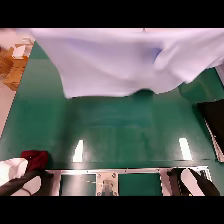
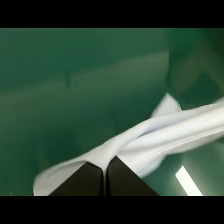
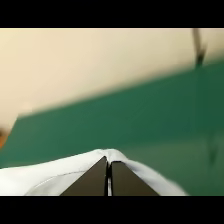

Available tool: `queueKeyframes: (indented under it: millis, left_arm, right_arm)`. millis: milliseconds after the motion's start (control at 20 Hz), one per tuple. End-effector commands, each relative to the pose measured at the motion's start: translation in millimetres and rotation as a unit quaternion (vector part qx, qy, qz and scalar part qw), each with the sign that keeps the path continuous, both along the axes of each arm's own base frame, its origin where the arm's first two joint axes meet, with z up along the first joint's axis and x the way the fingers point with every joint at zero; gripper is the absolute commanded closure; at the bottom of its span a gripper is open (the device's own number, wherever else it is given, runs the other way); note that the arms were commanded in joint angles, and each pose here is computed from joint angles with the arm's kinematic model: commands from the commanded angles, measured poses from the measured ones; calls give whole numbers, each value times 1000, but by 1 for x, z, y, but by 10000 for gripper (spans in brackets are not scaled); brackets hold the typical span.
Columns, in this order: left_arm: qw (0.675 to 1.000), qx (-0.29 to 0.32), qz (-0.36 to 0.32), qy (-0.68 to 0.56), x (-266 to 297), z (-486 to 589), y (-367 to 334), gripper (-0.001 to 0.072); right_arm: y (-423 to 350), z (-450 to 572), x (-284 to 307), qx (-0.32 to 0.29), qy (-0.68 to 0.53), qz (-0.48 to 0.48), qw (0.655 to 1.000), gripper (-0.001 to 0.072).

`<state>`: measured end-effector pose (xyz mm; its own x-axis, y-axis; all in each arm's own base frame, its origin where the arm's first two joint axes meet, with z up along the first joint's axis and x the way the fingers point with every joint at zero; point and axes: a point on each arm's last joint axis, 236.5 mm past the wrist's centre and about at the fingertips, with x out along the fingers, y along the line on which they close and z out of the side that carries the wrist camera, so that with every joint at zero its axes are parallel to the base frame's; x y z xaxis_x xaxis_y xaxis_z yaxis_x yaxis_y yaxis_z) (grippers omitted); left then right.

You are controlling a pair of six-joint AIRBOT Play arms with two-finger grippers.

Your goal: Fold the shirts.

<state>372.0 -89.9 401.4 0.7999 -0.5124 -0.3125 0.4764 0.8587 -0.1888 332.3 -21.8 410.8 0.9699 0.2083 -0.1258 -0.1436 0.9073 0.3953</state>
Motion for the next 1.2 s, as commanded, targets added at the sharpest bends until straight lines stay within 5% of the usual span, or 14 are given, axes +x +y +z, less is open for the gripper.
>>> queueKeyframes:
  millis: [0,150,350,750,1150]
  left_arm:
    - [969,7,26,-245,-125,153,-13,683]
    - [950,27,68,-304,-178,178,-5,682]
    - [959,56,101,-258,-174,153,11,682]
    - [1000,21,4,21,-13,-57,3,681]
    - [970,-50,-16,236,122,-313,-9,682]
  right_arm:
    - [16,136,-84,-96,-187,-88,974,699]
    - [25,169,-121,-150,-233,-136,951,698]
    - [21,164,-118,-149,-225,-139,953,698]
    - [-16,-32,6,1,-21,-41,999,697]
    - [-16,-334,160,92,218,-49,970,698]
